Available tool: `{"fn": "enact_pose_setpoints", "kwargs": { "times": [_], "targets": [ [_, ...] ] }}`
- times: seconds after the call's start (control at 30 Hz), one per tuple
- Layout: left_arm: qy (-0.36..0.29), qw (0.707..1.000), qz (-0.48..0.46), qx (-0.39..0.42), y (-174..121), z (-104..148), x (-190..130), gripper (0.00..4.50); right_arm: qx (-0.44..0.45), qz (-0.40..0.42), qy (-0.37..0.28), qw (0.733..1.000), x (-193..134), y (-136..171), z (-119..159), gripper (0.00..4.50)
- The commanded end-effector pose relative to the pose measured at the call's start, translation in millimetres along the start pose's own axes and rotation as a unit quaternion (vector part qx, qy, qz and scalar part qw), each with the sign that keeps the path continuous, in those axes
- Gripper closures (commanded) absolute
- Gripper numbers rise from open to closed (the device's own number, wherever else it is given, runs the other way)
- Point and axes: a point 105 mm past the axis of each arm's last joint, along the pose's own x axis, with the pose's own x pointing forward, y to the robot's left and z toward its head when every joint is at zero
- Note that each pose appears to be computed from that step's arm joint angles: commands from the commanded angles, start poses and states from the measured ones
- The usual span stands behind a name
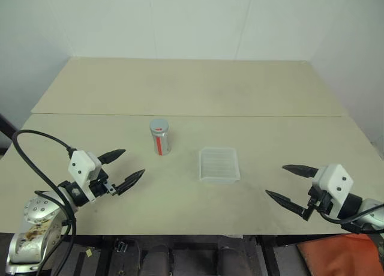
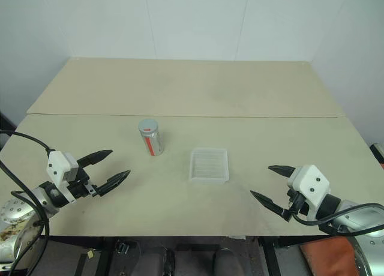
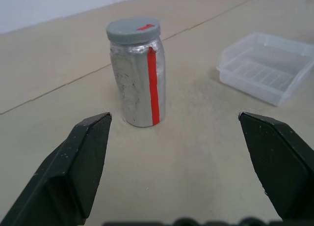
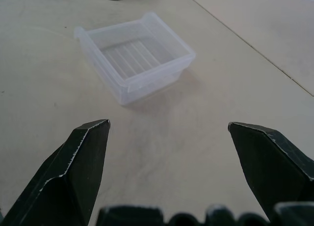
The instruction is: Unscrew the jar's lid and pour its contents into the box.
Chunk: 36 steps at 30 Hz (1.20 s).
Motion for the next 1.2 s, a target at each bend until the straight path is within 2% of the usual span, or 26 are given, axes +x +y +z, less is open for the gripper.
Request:
{"fn": "enact_pose_setpoints", "kwargs": {
  "times": [0.03, 0.23, 0.57, 1.2],
  "targets": [
    [-0.025, 0.998, 0.048, 0.039, -7.8, 4.4, 11.5, 0.01, -0.017, 0.0, -0.025, 1.0, 5.9, 2.7, 14.7, 0.01],
    [-0.069, 0.983, 0.17, 0.032, -10.0, 2.0, 29.2, 0.01, -0.008, 0.002, -0.04, 0.999, 15.8, 9.4, 18.6, 0.01],
    [-0.095, 0.975, 0.199, -0.028, -11.7, -6.3, 63.9, 0.01, -0.011, -0.004, -0.06, 0.998, 27.0, 7.6, 28.5, 0.01],
    [-0.102, 0.969, 0.221, -0.036, -9.3, -18.0, 110.3, 0.01, -0.018, -0.026, -0.054, 0.998, 25.1, -1.2, 27.7, 0.01]
  ]
}}
